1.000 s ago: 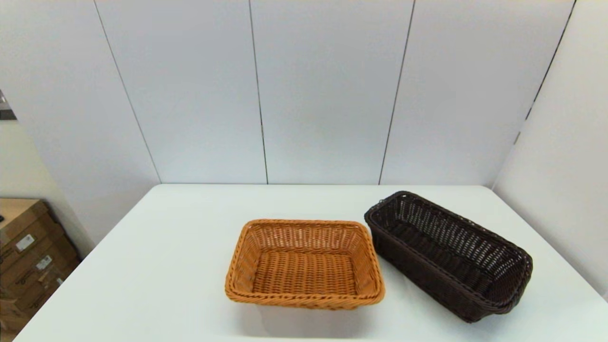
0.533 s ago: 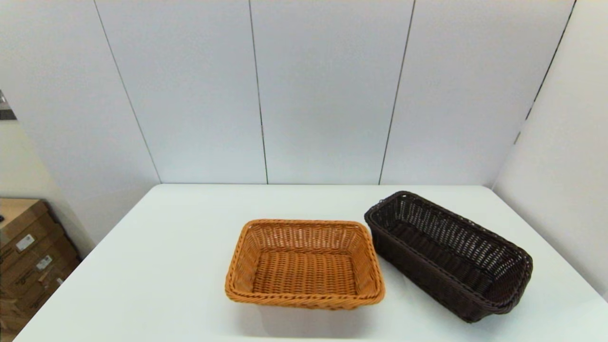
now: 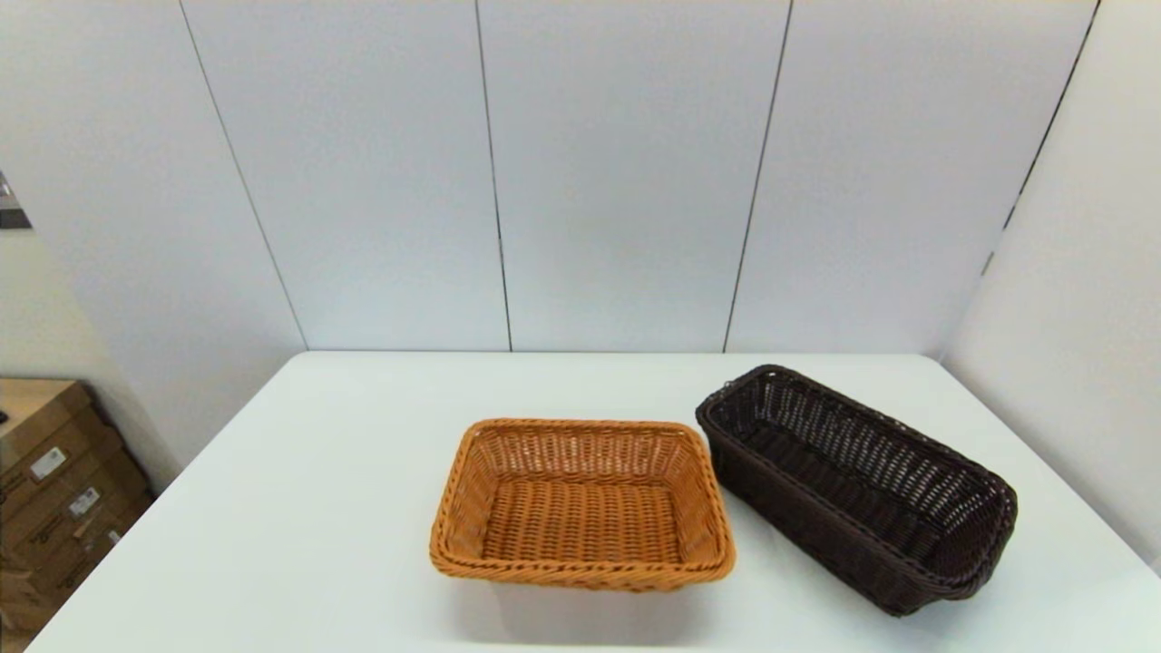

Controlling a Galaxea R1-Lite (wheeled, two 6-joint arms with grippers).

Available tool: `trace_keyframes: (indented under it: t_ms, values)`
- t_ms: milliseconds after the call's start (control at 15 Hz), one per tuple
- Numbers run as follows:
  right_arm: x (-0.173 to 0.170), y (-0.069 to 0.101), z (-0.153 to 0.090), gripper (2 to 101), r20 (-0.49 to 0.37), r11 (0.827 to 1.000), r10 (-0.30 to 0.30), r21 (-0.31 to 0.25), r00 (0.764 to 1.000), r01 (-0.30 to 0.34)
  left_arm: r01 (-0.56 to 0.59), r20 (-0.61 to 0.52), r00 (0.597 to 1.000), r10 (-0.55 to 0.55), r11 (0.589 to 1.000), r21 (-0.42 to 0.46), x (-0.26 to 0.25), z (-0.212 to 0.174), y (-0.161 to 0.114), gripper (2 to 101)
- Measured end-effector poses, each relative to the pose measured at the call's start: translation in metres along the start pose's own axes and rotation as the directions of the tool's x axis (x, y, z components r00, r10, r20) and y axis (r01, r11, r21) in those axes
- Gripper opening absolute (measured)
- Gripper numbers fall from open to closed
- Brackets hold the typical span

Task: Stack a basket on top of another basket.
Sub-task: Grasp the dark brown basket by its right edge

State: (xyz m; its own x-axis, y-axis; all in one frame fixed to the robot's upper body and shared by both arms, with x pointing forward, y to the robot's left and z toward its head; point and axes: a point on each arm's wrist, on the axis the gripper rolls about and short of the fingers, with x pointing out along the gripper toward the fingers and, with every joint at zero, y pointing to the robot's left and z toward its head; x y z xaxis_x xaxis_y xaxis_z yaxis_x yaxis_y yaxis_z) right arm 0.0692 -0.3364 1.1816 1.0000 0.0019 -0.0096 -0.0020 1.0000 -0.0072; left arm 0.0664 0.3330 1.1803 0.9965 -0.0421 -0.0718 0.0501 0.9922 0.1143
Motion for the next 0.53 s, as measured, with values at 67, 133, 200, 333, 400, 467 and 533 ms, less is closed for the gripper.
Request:
trace_keyframes:
  t_ms: [67,133,200,333,400,467,533]
  values:
    - [0.0,0.0,0.0,98.0,0.0,1.0,0.0,0.0,1.0,0.0,0.0,0.0,1.0,0.0,1.0,0.0,0.0,0.0,0.0,97.8]
    - [0.0,0.0,0.0,98.0,0.0,1.0,0.0,0.0,1.0,0.0,0.0,0.0,1.0,0.0,1.0,0.0,0.0,0.0,0.0,97.8]
    - [0.0,0.0,0.0,98.0,0.0,1.0,0.0,0.0,1.0,0.0,0.0,0.0,1.0,0.0,1.0,0.0,0.0,0.0,0.0,97.8]
    - [0.0,0.0,0.0,98.0,0.0,1.0,0.0,0.0,1.0,0.0,0.0,0.0,1.0,0.0,1.0,0.0,0.0,0.0,0.0,97.8]
    - [0.0,0.0,0.0,98.0,0.0,1.0,0.0,0.0,1.0,0.0,0.0,0.0,1.0,0.0,1.0,0.0,0.0,0.0,0.0,97.8]
    - [0.0,0.0,0.0,98.0,0.0,1.0,0.0,0.0,1.0,0.0,0.0,0.0,1.0,0.0,1.0,0.0,0.0,0.0,0.0,97.8]
    - [0.0,0.0,0.0,98.0,0.0,1.0,0.0,0.0,1.0,0.0,0.0,0.0,1.0,0.0,1.0,0.0,0.0,0.0,0.0,97.8]
